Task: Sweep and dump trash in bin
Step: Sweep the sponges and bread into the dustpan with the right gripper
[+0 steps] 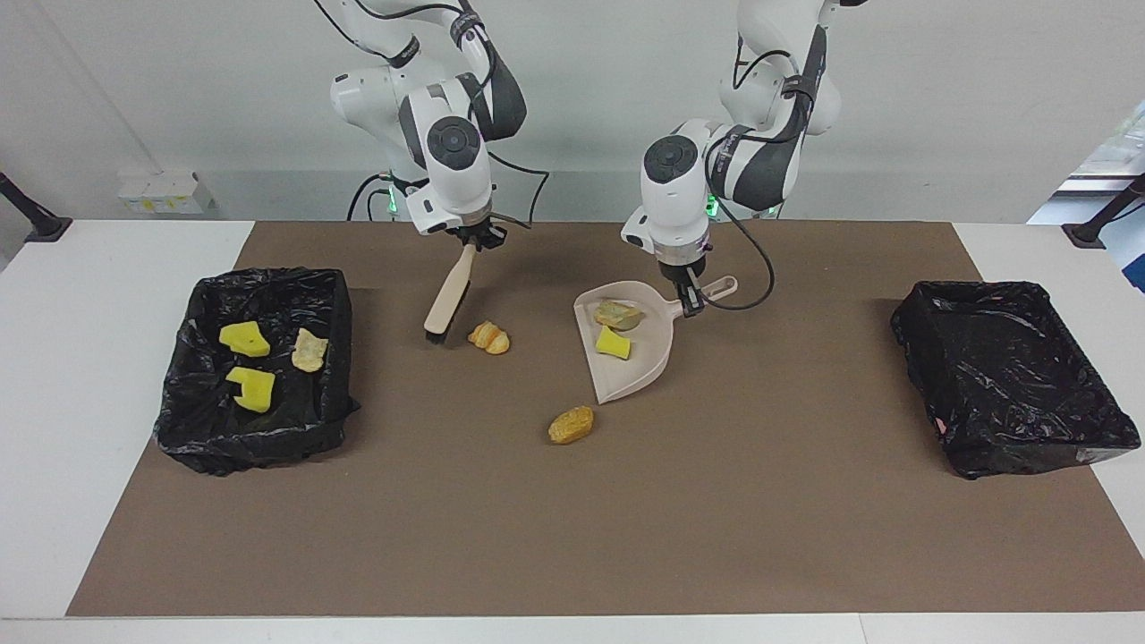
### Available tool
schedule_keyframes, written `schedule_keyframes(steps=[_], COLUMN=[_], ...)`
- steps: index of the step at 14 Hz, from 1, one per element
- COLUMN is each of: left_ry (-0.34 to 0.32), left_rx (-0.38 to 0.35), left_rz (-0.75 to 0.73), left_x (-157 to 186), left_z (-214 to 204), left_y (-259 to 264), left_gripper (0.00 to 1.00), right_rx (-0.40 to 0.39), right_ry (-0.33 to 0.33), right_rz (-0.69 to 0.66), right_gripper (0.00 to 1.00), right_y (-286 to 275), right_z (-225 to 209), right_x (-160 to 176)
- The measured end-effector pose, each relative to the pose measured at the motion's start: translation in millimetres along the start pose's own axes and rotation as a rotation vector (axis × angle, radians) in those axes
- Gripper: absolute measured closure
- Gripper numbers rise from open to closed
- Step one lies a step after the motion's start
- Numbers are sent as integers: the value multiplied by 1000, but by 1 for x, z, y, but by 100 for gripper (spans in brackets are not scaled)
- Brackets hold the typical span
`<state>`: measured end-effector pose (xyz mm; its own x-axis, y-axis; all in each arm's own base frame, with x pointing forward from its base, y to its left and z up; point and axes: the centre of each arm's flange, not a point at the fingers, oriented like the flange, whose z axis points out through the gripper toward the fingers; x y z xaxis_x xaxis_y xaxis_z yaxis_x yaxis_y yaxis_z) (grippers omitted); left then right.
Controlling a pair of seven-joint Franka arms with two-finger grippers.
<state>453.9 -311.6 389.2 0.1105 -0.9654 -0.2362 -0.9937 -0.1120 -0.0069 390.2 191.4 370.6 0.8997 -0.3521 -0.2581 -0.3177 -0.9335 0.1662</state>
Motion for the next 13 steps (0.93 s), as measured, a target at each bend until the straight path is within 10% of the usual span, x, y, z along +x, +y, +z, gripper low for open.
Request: schedule_keyframes(steps=[8,13], left_ry=[-10,-10], left_rx=[-5,-5], left_rz=[16,19], left_x=[3,3], left_z=[3,5], left_y=[8,10], left_gripper=[67,67], right_rx=[62,193], right_ry=[75,-7], right_rz=[-156,-326], right_gripper=[74,74], right_y=[-94,-175], right_z=[9,-2], right_x=[5,-22])
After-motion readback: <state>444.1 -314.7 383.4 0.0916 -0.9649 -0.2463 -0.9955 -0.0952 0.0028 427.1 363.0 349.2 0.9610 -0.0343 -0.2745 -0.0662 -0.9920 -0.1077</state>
